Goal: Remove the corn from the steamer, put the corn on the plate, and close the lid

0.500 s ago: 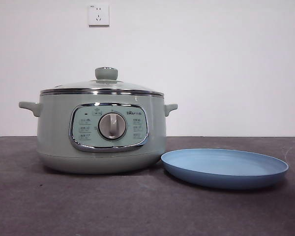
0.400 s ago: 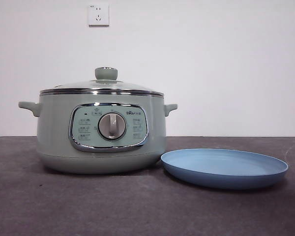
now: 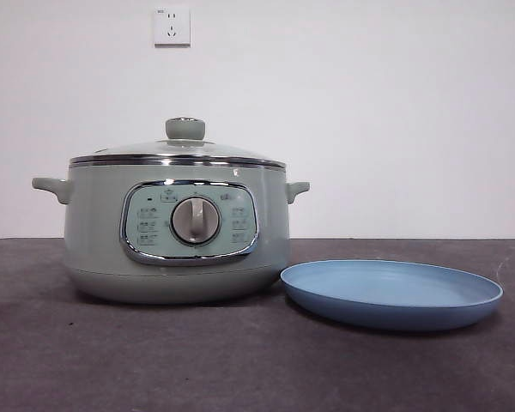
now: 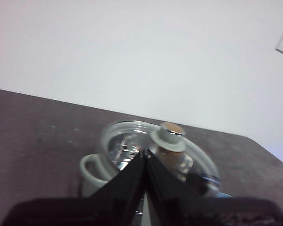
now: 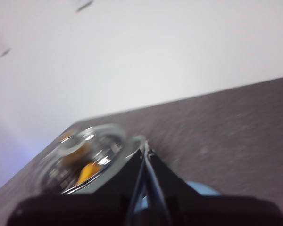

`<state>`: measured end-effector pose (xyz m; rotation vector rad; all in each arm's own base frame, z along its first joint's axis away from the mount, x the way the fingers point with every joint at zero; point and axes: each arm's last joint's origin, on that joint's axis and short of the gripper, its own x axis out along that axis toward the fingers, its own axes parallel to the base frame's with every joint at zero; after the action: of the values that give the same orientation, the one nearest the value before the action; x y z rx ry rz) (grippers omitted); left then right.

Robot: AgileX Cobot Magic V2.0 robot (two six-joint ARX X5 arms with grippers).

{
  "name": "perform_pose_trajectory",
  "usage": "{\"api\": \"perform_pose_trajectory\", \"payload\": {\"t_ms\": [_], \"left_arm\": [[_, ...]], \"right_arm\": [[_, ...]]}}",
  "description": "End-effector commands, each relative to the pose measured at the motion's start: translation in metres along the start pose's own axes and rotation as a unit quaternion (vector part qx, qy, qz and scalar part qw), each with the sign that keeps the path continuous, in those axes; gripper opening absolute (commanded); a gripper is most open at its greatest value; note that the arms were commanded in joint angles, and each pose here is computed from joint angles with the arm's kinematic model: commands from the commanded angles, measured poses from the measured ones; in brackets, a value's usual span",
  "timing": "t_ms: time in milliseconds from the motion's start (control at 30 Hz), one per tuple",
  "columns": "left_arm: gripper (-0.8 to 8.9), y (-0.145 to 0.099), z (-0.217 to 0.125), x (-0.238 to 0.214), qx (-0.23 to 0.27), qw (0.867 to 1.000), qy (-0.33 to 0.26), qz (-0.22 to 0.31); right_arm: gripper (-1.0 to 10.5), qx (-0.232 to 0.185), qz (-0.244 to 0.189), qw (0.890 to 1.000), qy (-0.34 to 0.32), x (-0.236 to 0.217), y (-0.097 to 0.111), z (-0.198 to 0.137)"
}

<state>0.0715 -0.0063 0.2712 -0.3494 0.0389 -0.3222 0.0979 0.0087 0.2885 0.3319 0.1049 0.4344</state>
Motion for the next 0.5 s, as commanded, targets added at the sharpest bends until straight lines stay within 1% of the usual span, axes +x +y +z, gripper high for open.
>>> {"api": "perform_pose_trajectory", "payload": {"t_ms": [33,100,200,300,400,500], "left_arm": [[-0.08,-0.005,0.012,0.003,0.017,0.999,0.021,-0.022],[-0.08,-0.008,0.021,0.007,0.016,0.998,0.040,-0.039],[-0.08,-0.010,0.032,0.014,0.014,0.996,0.072,-0.059],[-0.08,-0.012,0.042,0.022,0.017,0.992,0.105,-0.069],[-0.08,-0.013,0.052,0.028,0.023,0.988,0.138,-0.063],[-0.08,-0.014,0.060,0.033,0.031,0.984,0.168,-0.057]], "right_arm": [[-0.1,-0.024,0.036,0.998,0.046,0.010,0.005,0.022],[-0.1,-0.030,0.058,0.994,0.084,0.017,0.007,0.034],[-0.1,-0.039,0.086,0.986,0.138,0.027,0.010,0.050],[-0.1,-0.054,0.098,0.976,0.185,0.035,0.014,0.060],[-0.1,-0.065,0.116,0.964,0.229,0.041,0.019,0.065],[-0.1,-0.071,0.134,0.955,0.256,0.047,0.024,0.064]]}}
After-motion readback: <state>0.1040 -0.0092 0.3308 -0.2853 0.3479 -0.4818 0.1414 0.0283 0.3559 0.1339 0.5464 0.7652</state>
